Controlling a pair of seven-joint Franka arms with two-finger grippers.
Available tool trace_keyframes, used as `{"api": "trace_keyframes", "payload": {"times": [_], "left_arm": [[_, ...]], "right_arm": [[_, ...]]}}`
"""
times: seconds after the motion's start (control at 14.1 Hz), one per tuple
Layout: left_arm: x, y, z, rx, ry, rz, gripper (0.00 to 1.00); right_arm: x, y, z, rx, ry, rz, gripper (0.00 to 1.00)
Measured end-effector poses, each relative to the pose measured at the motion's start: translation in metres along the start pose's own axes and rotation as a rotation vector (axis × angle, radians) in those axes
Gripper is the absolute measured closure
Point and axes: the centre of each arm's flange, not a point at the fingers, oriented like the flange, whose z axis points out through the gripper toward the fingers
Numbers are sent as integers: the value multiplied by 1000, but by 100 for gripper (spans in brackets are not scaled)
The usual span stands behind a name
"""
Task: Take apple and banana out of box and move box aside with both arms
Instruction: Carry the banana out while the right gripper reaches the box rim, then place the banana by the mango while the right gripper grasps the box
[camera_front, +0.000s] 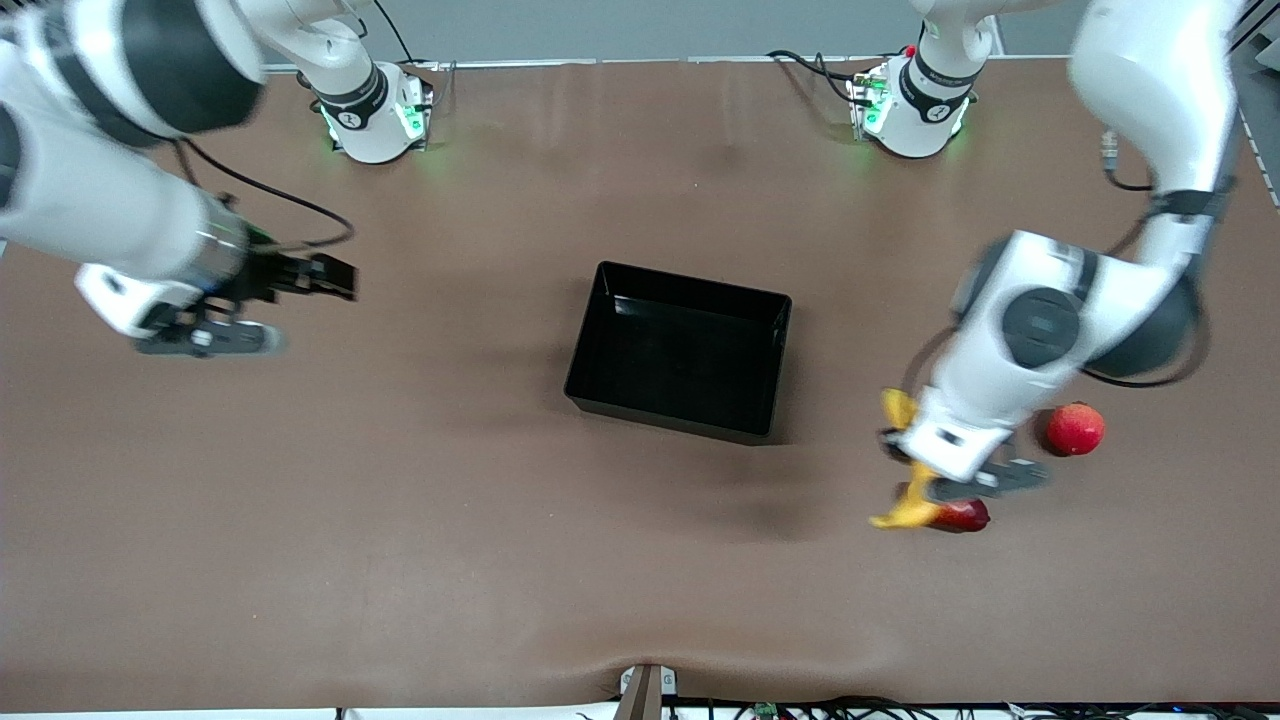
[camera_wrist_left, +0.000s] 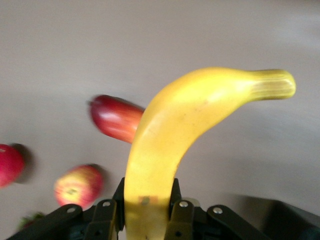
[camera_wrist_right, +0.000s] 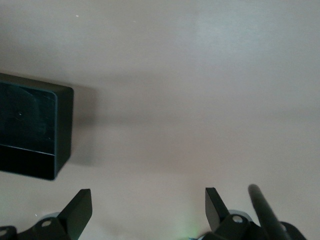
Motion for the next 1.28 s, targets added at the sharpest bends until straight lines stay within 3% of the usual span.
{"api": "trace_keyframes", "payload": {"times": [0.21, 0.43, 0.71, 1.0, 1.07, 1.28], "left_arm": [[27, -74, 37, 14, 28, -26, 65], [38, -127, 95, 40, 58, -31, 65], [33, -158, 165, 63, 20, -44, 65], [31, -182, 181, 95, 2, -50, 65], [30, -182, 183, 96, -2, -45, 65], [23, -175, 202, 90, -31, -33, 65]], "right_arm": [[12, -51, 56, 5, 10, 64, 0], [9, -127, 134, 1, 56, 113, 0], [-10, -199, 221, -29, 60, 119, 0], [-19, -241, 300, -49, 75, 114, 0], [-21, -247, 319, -56, 78, 112, 7], [-17, -247, 347, -73, 77, 116, 43]]}}
